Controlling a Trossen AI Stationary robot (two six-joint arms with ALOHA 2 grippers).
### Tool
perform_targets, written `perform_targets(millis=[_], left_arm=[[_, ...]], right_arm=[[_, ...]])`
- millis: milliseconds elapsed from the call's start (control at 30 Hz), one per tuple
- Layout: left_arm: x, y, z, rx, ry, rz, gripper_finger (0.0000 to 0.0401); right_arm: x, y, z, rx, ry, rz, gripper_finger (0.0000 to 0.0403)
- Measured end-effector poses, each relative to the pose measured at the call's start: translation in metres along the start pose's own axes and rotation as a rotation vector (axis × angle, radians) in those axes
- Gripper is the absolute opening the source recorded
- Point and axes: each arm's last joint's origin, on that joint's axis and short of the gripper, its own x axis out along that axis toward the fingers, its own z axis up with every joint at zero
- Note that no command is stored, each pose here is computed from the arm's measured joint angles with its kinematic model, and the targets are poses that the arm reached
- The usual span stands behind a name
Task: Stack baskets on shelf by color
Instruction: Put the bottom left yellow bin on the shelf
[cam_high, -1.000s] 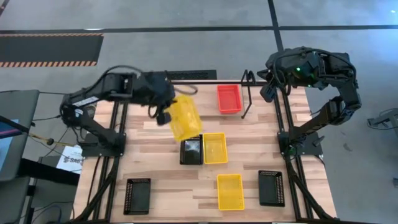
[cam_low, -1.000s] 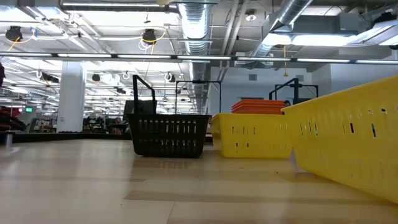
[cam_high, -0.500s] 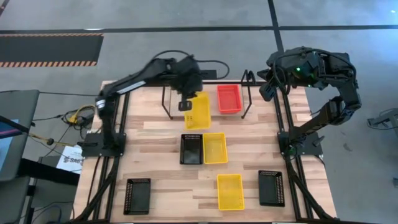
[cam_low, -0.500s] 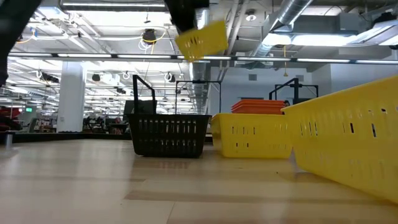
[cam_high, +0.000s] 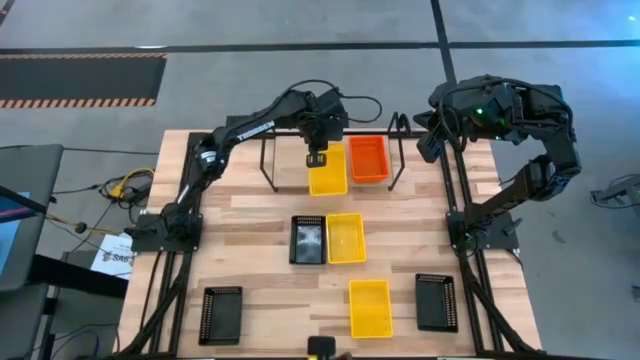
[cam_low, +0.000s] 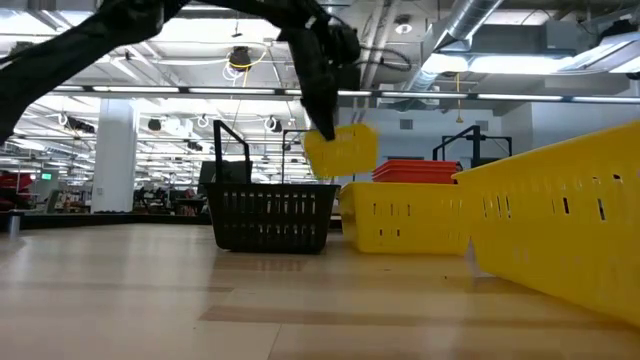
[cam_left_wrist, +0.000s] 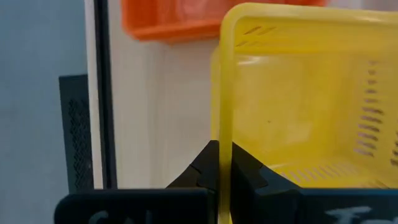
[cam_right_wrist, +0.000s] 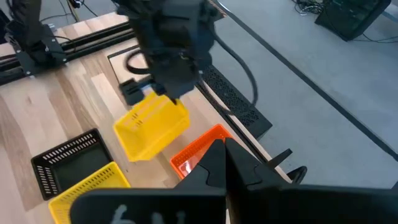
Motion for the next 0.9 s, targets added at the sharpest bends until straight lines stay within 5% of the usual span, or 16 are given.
perform_targets(millis=[567, 900], left_arm=[[0.008, 0.037, -0.008, -0.017, -0.111, 0.057, 0.0000], [0.034, 0.046, -0.020, -0.051, -0.015, 0.005, 0.0000]], right_arm=[[0.000, 0.000, 0.000, -0.030, 0.000, 0.000, 0.0008], [0.000, 0.000, 0.000, -0.044, 0.000, 0.000, 0.0008]])
